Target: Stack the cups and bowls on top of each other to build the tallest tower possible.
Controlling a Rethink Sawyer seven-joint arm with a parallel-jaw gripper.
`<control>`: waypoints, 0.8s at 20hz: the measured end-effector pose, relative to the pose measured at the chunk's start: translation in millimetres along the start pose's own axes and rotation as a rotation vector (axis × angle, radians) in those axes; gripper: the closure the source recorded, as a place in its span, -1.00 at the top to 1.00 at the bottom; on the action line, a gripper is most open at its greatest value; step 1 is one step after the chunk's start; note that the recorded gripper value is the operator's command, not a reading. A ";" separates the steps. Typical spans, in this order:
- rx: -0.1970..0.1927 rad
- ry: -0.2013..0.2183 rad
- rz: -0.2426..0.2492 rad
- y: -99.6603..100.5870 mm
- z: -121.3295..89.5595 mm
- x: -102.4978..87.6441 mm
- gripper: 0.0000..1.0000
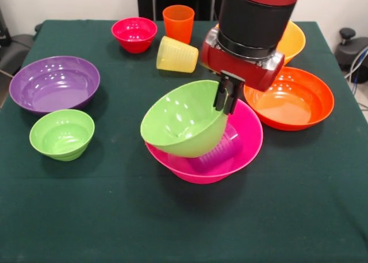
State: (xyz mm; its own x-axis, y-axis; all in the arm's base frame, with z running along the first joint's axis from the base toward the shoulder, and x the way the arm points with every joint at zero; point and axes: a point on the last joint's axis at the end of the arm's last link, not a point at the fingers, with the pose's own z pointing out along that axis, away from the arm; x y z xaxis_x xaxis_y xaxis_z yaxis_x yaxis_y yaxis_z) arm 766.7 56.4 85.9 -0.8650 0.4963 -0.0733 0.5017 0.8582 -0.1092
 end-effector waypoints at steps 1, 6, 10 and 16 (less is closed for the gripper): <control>0.004 0.000 -0.003 2.1 1.0 2.2 -1.00; 0.008 0.000 -0.011 20.3 1.8 14.1 -1.00; 0.006 0.001 -0.002 32.9 0.2 21.9 -1.00; 0.006 -0.011 0.048 50.0 -3.8 28.4 -1.00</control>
State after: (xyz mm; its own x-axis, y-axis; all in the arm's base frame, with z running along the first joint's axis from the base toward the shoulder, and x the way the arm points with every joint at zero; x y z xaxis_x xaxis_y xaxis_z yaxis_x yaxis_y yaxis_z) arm 767.2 114.0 82.2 -0.8401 0.5351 -0.0890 0.5422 0.8329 -0.1111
